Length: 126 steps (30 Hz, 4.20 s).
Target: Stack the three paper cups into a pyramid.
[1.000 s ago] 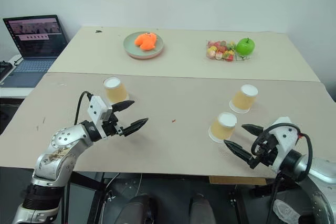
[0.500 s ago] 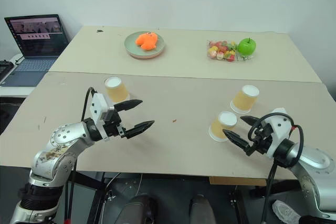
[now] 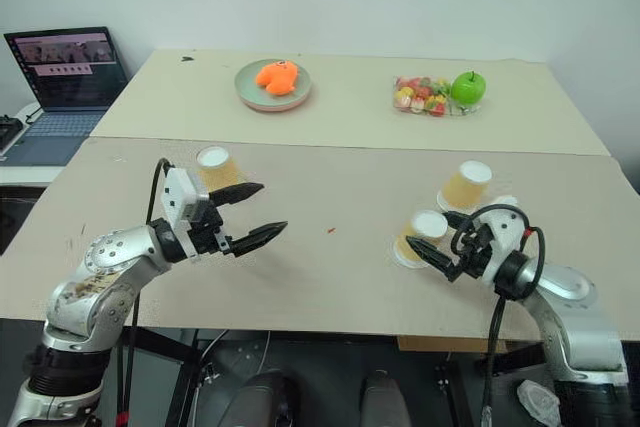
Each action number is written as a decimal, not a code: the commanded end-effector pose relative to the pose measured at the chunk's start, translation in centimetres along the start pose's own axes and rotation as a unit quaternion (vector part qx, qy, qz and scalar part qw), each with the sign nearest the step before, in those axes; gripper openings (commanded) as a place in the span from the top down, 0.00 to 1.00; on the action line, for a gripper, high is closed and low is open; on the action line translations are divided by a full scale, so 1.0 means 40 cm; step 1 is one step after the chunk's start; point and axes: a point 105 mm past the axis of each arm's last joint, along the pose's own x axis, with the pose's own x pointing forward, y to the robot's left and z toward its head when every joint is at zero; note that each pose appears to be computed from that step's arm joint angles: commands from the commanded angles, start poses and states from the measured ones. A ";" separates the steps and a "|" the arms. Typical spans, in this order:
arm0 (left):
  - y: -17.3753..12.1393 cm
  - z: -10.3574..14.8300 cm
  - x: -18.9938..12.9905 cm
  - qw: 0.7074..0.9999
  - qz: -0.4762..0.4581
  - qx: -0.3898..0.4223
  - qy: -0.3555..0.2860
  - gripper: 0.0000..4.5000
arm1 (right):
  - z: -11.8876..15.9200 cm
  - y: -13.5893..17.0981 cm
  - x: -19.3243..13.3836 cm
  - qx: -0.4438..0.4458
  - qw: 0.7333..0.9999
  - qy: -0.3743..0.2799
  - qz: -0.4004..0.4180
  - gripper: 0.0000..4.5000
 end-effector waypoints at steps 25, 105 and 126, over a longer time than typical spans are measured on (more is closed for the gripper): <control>0.099 -0.051 -0.153 0.987 0.154 -0.041 0.019 0.00 | 0.181 0.209 0.335 -0.032 0.955 -0.120 0.268 0.39; -0.026 0.166 0.047 0.992 -0.109 0.004 -0.067 0.00 | 0.031 -0.286 -0.023 0.035 0.978 -0.055 -0.198 0.01; -0.019 0.165 0.030 0.995 -0.067 -0.006 -0.071 0.00 | 0.053 -0.305 0.062 0.050 0.984 -0.080 -0.150 0.17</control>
